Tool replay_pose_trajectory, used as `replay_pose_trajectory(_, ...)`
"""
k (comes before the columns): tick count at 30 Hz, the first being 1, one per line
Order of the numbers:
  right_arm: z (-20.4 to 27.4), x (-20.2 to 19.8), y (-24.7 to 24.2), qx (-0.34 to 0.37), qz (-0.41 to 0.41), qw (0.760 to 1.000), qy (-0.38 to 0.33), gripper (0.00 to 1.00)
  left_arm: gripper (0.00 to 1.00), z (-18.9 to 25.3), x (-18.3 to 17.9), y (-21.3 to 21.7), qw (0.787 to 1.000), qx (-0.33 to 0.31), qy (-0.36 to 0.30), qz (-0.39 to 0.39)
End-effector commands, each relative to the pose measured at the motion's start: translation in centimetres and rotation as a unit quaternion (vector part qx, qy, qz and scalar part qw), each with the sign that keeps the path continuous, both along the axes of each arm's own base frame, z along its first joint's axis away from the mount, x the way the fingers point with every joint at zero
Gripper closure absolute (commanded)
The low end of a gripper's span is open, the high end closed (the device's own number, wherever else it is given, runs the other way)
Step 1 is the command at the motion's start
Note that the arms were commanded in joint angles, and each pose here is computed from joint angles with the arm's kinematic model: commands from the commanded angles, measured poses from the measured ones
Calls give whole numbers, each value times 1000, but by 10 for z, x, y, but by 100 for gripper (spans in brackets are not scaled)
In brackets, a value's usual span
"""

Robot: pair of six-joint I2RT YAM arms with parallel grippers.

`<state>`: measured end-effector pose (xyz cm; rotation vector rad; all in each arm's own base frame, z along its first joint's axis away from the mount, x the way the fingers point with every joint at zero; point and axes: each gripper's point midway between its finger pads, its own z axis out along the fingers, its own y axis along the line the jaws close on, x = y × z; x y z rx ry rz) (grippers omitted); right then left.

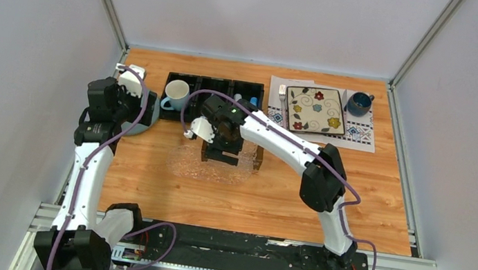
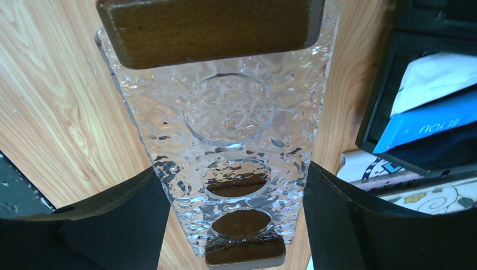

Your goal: Prepare toiletry sets of a toothbrush and toothpaste on the tray

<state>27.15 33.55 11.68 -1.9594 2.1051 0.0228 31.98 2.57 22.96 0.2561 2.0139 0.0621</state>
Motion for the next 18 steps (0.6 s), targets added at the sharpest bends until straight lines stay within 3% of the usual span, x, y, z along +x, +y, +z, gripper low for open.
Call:
replay_pose_trajectory(1, 19, 0, 27, 35, -12, 999, -2, 56, 2, 10, 2, 4, 1000, -3, -24, -1)
replay_pose_trajectory(18, -8, -11, 41, 33, -9, 999, 31, 56, 2, 7, 0, 9, 1000, -5, -23, -6)
